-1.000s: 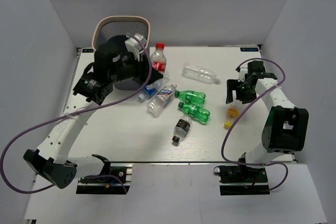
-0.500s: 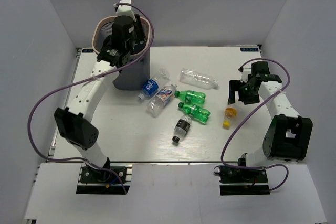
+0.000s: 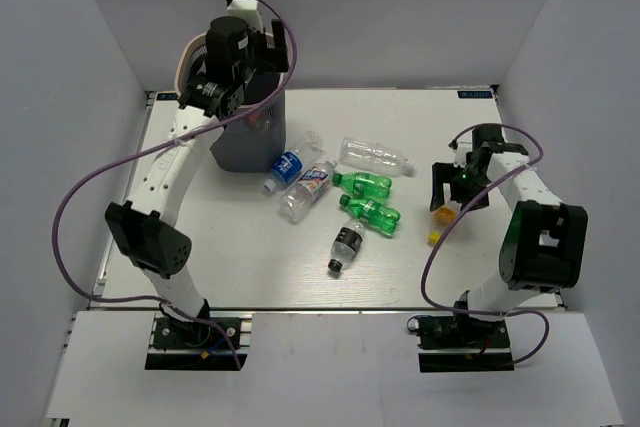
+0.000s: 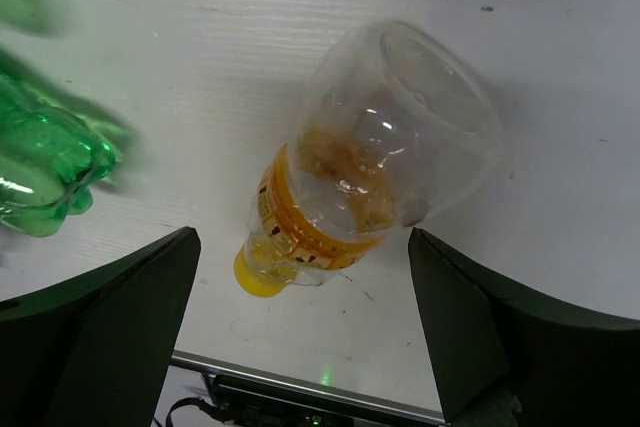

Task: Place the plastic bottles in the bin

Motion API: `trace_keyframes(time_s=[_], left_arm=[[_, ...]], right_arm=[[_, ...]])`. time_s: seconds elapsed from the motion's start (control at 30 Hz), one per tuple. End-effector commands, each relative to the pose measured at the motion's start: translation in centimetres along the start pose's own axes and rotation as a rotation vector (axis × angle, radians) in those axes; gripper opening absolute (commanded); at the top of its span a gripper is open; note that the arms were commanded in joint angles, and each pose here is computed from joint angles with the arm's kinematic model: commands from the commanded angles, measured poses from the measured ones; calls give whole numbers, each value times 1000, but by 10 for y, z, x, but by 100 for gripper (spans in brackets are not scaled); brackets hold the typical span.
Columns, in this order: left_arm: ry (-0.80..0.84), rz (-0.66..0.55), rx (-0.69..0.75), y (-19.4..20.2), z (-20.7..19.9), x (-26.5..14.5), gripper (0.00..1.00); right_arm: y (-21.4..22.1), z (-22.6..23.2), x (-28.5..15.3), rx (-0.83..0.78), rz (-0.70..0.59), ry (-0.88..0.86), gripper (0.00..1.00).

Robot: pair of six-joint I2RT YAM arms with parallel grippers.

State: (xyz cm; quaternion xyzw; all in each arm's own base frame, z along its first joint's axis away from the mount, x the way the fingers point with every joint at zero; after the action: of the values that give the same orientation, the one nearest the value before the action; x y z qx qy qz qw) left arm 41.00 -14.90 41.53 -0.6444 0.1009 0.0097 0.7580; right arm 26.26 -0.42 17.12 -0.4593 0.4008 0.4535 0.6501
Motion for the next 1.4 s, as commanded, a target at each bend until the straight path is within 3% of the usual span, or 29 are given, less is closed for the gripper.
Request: trace_keyframes(time_s=[0.0, 0.1, 0.13, 0.23, 0.3, 0.37, 0.4, 0.5, 0.6, 0.73, 0.77, 0.83, 0.9, 0.93, 0.97, 1.1, 1.13, 1.23, 1.27, 1.3, 1.37], left_arm=[[489, -139, 43, -30, -32, -66, 100], [700, -41, 53, 11, -55, -89, 100], [763, 46, 49, 42, -70, -94, 100], [868, 187, 43, 92, -95, -113, 100], [894, 295, 50, 127, -107, -123, 100], [884, 332, 61, 142, -116, -136, 100], [887, 389, 75, 165, -120, -140, 100], [879, 458, 89, 199, -130, -151, 100], [893, 499, 114, 224, -139, -161, 100], [918, 527, 148, 240, -156, -167, 100], [928, 534, 165, 243, -162, -170, 100], [925, 530, 179, 243, -167, -171, 100], [915, 535, 195, 246, -168, -174, 100], [922, 534, 190, 248, -171, -176, 100], [922, 534, 190, 248, -171, -176, 100], [915, 549, 188, 254, -176, -184, 100], [913, 556, 199, 257, -177, -186, 100], [899, 540, 180, 254, -179, -192, 100], [894, 548, 165, 256, -179, -192, 100], [890, 549, 164, 256, -181, -194, 100], [874, 551, 159, 257, -180, -197, 100]], right_arm=[[6, -4, 12, 60, 66, 18, 90], [4, -8, 24, 92, 79, 43, 90], [3, -9, 30, 98, 83, 59, 90], [1, -13, 44, 138, 104, 72, 90], [0, -13, 52, 145, 117, 71, 83], [-2, -13, 56, 143, 108, 65, 73], [-4, -13, 57, 143, 105, 60, 54], [-8, -13, 49, 101, 77, 43, 21], [-20, -5, 24, -13, 3, -8, 10], [-62, 34, -57, -284, -257, -242, 8], [-65, 47, -67, -359, -272, -336, 8], [-98, 72, -111, -494, -443, -419, 8], [-111, 116, -140, -648, -542, -611, 8], [-122, 130, -143, -646, -559, -663, 8], [-132, 157, -154, -760, -645, -781, 8], [-148, 257, -177, -936, -803, -1029, 8], [-149, 269, -178, -912, -813, -1066, 10], [-161, 317, -187, -989, -1053, -1192, 10], [-169, 327, -164, -952, -1018, -1218, 10], [-169, 343, -187, -970, -1128, -1246, 10], [-166, 371, -176, -967, -1141, -1295, 11]])
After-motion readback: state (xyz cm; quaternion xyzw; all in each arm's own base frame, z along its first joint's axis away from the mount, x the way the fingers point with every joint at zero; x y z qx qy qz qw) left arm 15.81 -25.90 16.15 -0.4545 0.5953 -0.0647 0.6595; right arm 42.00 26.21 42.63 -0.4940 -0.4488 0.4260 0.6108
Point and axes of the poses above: each gripper's point midway between its finger pads, its own x axis out along the fingers, its own z axis along the line the jaws close on, y = z × x, the point moved 10 cm from there along -x, back along the fingers, and after that the axes turned 13 degrees about x, right-handed, at the moved point
